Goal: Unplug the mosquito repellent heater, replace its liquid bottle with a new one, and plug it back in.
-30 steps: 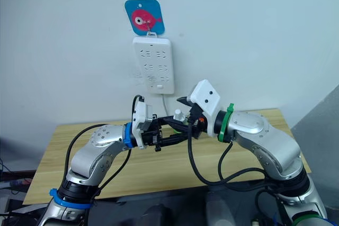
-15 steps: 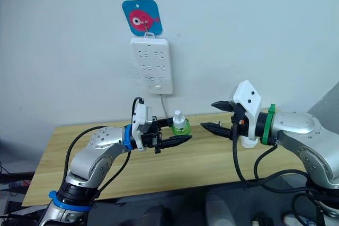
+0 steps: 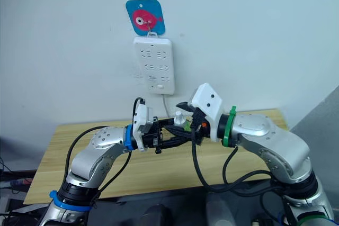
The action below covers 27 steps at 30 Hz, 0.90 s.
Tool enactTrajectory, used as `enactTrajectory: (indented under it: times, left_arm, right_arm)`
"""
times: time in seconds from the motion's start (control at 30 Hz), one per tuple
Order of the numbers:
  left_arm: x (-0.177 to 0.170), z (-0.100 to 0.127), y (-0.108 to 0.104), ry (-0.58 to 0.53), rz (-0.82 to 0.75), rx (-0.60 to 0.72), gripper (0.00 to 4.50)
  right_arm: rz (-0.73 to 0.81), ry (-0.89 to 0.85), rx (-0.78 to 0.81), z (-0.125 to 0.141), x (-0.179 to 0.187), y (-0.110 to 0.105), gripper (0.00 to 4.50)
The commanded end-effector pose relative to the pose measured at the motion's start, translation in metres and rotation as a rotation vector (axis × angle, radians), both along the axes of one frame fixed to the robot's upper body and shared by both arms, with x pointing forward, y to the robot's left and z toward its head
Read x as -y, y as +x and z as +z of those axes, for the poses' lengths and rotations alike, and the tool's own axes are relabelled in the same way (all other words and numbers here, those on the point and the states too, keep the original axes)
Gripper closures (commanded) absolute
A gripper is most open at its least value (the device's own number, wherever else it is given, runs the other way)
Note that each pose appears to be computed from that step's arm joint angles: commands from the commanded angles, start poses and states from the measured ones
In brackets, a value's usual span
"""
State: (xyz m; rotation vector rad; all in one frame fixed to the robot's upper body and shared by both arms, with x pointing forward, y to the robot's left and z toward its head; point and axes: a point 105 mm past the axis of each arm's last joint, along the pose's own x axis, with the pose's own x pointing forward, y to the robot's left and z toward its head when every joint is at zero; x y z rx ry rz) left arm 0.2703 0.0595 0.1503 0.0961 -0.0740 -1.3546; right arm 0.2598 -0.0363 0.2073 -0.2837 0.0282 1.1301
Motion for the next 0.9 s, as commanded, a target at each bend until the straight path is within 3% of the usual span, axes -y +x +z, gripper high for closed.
enactTrajectory:
  times: [0.03, 0.2, 0.4, 0.63, 0.9]
  left_arm:
    - [0.004, 0.010, -0.007, -0.019, -0.033, 0.041, 2.20]
    - [0.004, 0.009, -0.008, -0.020, -0.031, 0.037, 2.20]
    - [0.003, 0.008, -0.007, -0.019, -0.031, 0.036, 2.20]
    - [0.003, 0.006, -0.008, -0.010, -0.036, 0.039, 2.20]
    - [0.003, 0.004, -0.009, -0.006, -0.041, 0.042, 2.20]
  right_arm:
    - [-0.034, 0.008, 0.039, 0.009, 0.016, 0.003, 1.03]
    - [-0.059, -0.017, 0.008, 0.010, 0.042, 0.002, 1.03]
    - [0.008, -0.070, -0.061, 0.010, 0.062, -0.015, 1.03]
    - [0.063, 0.028, -0.038, 0.033, 0.039, -0.013, 1.03]
    - [0.101, 0.057, -0.069, 0.028, 0.012, -0.006, 1.03]
